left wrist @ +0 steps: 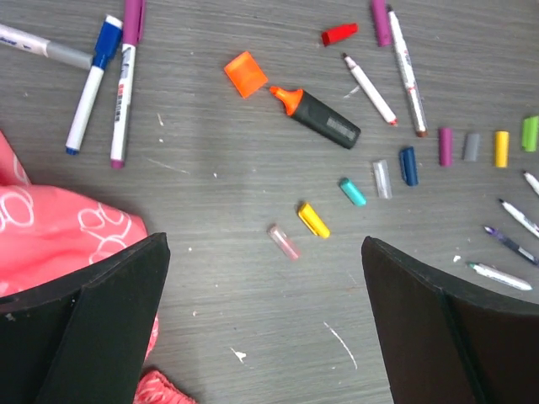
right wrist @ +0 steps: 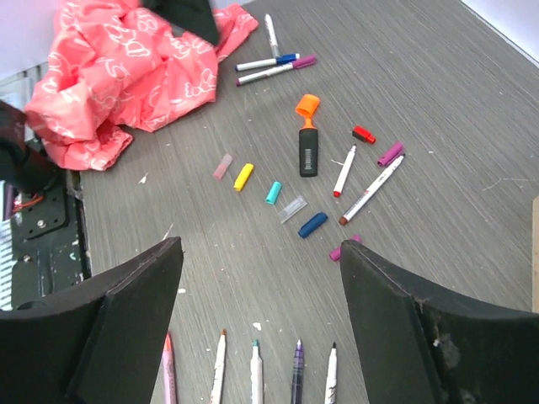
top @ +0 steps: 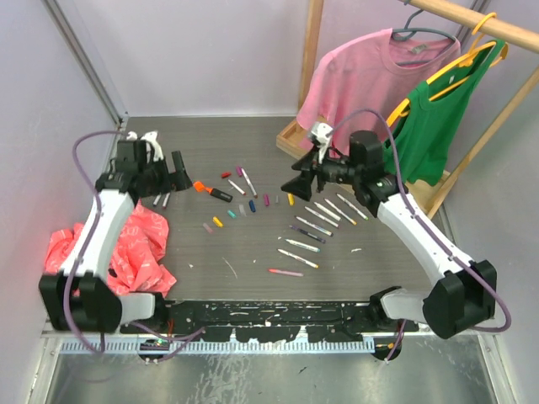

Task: Open the pen caps
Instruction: Place the pen at the center of the board, then pick up the pen from the center of the board.

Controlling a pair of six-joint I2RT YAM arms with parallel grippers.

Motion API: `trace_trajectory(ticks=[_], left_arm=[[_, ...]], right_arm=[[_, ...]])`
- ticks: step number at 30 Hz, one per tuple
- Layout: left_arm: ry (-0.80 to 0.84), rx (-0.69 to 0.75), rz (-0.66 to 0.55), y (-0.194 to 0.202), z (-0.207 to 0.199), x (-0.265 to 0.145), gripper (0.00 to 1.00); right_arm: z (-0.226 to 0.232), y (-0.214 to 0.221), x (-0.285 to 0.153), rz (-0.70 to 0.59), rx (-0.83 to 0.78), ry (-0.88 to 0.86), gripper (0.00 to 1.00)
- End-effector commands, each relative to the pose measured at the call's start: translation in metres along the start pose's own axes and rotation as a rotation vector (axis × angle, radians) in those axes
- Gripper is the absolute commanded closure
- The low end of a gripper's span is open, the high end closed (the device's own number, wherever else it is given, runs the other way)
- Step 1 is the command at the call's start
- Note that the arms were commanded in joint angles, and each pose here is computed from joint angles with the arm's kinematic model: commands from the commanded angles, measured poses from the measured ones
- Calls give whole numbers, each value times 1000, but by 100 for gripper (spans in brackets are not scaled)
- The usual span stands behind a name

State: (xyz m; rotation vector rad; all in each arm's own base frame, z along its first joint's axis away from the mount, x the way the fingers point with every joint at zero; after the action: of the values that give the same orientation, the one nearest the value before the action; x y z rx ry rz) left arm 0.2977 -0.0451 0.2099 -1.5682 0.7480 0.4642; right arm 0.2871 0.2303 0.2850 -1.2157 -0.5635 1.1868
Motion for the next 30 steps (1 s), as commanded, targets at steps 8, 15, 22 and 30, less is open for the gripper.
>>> trace_trajectory(ticks=[8,15,22,30], left_arm=[[-164,113,340,-15,46,79,24],[-207,165,482,1,66,118,52],[-200,114,528,11,84,137,53],[-127,24,583,26,92,154,63]], right_arm=[[16,18,-4,-46,-9,-267,21],[13,22,-2,-27,5,-262,21],[8,28,1,-11,24,-261,22],[5,32,3,-1,41,-262,22]])
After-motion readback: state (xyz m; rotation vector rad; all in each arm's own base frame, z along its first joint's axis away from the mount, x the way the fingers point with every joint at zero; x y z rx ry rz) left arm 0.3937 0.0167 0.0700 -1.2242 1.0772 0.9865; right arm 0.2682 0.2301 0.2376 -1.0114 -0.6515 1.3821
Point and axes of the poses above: each gripper's point midway between its finger pads, its own x axis out along the fingers, its own z axis along the line the jaws close on, y = z × x, the point moved 3 cm from there along -x, back along the fingers, and after that the axes turned 12 degrees about x, right-handed, at the moved point
